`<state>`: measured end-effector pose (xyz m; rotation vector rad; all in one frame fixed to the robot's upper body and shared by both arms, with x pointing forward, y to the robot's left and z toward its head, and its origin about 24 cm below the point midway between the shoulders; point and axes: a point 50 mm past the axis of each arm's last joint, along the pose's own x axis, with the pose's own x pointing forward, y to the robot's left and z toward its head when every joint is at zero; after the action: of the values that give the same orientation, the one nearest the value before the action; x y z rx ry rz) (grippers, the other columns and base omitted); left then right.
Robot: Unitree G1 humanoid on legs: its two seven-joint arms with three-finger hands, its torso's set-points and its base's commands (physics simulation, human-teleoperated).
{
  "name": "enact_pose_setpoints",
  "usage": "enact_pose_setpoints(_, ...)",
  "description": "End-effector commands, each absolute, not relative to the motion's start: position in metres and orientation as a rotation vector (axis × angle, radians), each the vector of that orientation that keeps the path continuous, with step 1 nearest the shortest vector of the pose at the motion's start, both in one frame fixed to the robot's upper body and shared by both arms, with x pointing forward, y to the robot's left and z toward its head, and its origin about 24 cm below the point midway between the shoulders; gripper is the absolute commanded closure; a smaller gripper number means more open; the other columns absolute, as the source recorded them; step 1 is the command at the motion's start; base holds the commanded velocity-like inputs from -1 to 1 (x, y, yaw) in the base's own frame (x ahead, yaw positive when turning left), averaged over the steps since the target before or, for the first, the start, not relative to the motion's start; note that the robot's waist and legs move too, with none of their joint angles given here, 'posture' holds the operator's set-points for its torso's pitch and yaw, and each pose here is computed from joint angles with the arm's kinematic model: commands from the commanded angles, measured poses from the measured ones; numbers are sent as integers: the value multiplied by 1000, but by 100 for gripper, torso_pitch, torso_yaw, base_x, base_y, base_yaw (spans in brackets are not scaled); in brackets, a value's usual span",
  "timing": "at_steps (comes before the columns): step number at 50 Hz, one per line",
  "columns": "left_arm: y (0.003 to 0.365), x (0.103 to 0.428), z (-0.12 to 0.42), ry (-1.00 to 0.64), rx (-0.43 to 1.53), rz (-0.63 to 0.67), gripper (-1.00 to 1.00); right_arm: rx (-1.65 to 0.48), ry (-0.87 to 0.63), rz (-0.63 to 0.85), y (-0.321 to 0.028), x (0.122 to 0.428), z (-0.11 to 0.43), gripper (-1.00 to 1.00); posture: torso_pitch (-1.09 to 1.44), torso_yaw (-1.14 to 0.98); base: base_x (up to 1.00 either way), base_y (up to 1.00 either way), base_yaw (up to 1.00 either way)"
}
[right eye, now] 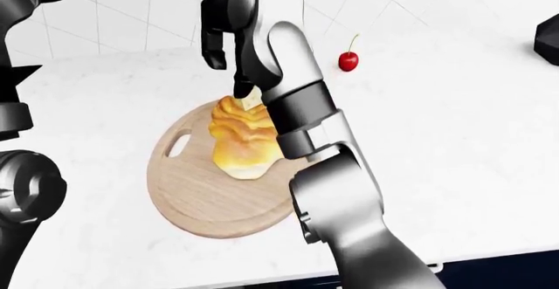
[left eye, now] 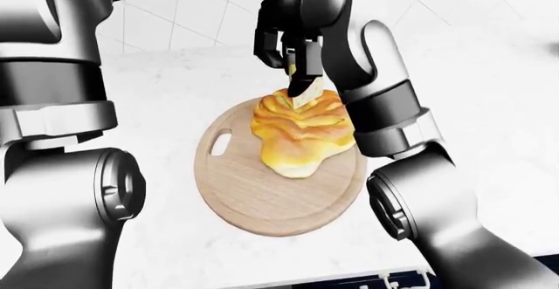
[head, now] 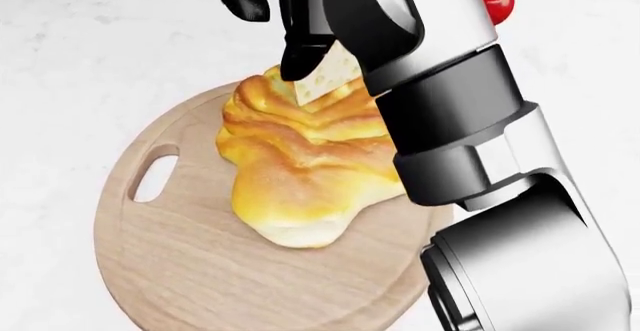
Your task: Pick up the wedge of cheese and place it on the slice of bread to prepare a simple cheese on bread dish.
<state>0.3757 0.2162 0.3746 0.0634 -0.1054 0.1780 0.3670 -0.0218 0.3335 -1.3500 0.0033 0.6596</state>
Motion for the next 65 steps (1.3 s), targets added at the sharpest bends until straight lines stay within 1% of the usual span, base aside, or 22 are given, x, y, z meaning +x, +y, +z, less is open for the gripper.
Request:
enact_pose_setpoints(1, 215, 365, 399, -210, 64, 181, -100, -1362, -76, 604, -21, 359, 355, 79, 0, 0, 0, 0, 0)
enact_pose_setpoints(2, 215, 365, 399, -211, 64, 181, -100, -1361, -76, 604, -22, 359, 356, 74, 0, 0, 0, 0, 0)
enact_pose_setpoints(4, 215, 365, 400, -212, 65, 180, -100, -1360, -76, 603, -22, 358, 356, 50, 0, 0, 0, 0, 0)
enact_pose_setpoints(5, 215, 365, 401, -212, 65, 180, -100, -1360, -75, 603, -22, 358, 356, 46, 0, 0, 0, 0, 0)
enact_pose_setpoints(6, 215, 365, 401, -213, 65, 180, -100, -1360, -75, 603, -22, 358, 356, 32, 0, 0, 0, 0, 0)
enact_pose_setpoints(8, 215, 365, 402, -214, 65, 180, -100, -1360, -73, 603, -22, 358, 356, -13, 0, 0, 0, 0, 0)
enact_pose_setpoints(9, 215, 365, 402, -214, 65, 180, -100, -1359, -72, 603, -22, 358, 357, -30, 0, 0, 0, 0, 0)
enact_pose_setpoints(10, 215, 365, 402, -214, 65, 180, -100, -1360, -71, 603, -23, 358, 357, -39, 0, 0, 0, 0, 0)
enact_pose_setpoints(11, 215, 365, 402, -214, 65, 181, -100, -1360, -71, 604, -23, 359, 357, -57, 0, 0, 0, 0, 0)
enact_pose_setpoints(13, 216, 364, 402, -214, 65, 181, -100, -1360, -69, 603, -23, 359, 357, -69, 0, 0, 0, 0, 0)
enact_pose_setpoints(14, 216, 364, 402, -215, 64, 182, -100, -1360, -69, 603, -23, 359, 358, -80, 0, 0, 0, 0, 0)
enact_pose_setpoints(15, 216, 364, 402, -215, 64, 182, -100, -1360, -68, 603, -23, 359, 357, -100, 0, 0, 0, 0, 0)
enact_pose_setpoints(25, 216, 364, 402, -215, 64, 182, -100, -1359, -66, 601, -23, 359, 357, -100, 0, 0, 0, 0, 0)
enact_pose_setpoints(43, 215, 361, 407, -218, 67, 184, -100, -1326, -103, 538, -37, 351, 389, -100, 0, 0, 0, 0, 0)
enact_pose_setpoints(51, 214, 360, 410, -221, 71, 183, -100, -1262, -137, 493, -49, 345, 409, -100, 0, 0, 0, 0, 0)
enact_pose_setpoints(58, 212, 358, 415, -227, 74, 181, -100, -1189, -157, 445, -66, 351, 418, -100, 0, 0, 0, 0, 0)
enact_pose_setpoints(65, 209, 357, 420, -233, 74, 177, -100, -1086, -180, 337, -88, 359, 430, -100, 0, 0, 0, 0, 0)
